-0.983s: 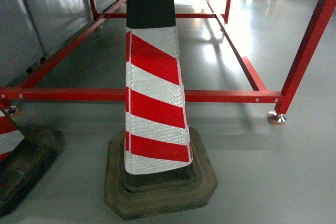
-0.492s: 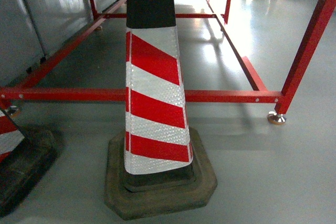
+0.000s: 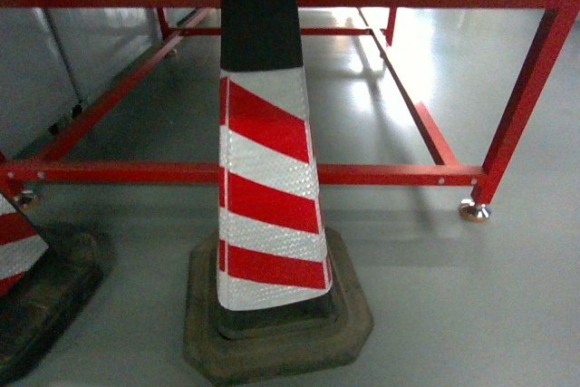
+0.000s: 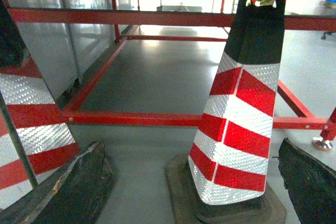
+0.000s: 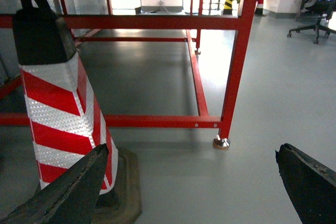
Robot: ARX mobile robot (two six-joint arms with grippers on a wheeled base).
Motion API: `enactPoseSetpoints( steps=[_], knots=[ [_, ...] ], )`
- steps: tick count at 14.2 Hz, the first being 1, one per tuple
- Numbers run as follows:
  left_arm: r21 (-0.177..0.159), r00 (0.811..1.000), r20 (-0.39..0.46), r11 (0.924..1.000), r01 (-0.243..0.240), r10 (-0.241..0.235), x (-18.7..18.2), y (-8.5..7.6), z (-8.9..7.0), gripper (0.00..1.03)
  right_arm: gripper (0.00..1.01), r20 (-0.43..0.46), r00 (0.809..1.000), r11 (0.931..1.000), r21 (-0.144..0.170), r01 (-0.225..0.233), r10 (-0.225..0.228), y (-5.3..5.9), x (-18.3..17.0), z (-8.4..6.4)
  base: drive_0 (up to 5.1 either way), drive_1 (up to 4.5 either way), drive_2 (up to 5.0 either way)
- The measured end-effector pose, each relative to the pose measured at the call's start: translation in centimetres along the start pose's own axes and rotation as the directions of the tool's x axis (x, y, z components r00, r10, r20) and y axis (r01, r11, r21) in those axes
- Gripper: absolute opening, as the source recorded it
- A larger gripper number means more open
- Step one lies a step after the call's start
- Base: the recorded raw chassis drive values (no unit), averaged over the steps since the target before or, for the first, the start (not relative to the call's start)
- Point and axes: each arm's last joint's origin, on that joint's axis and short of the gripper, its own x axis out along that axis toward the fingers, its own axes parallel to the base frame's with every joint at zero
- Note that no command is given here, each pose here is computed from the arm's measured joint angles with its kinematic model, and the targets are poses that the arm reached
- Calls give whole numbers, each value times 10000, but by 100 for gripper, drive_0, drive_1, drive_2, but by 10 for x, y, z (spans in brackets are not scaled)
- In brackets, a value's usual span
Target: Pick blue part to blue bin on bottom shelf
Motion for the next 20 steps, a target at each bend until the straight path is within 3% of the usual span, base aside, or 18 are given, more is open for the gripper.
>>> enactPoseSetpoints(
  steps=[20],
  knots=[
    [8,10000,42,10000,-7,7,0,0,0,98,98,31,10000,10000,8,19,-19,0,0,0,0,0,0]
  ],
)
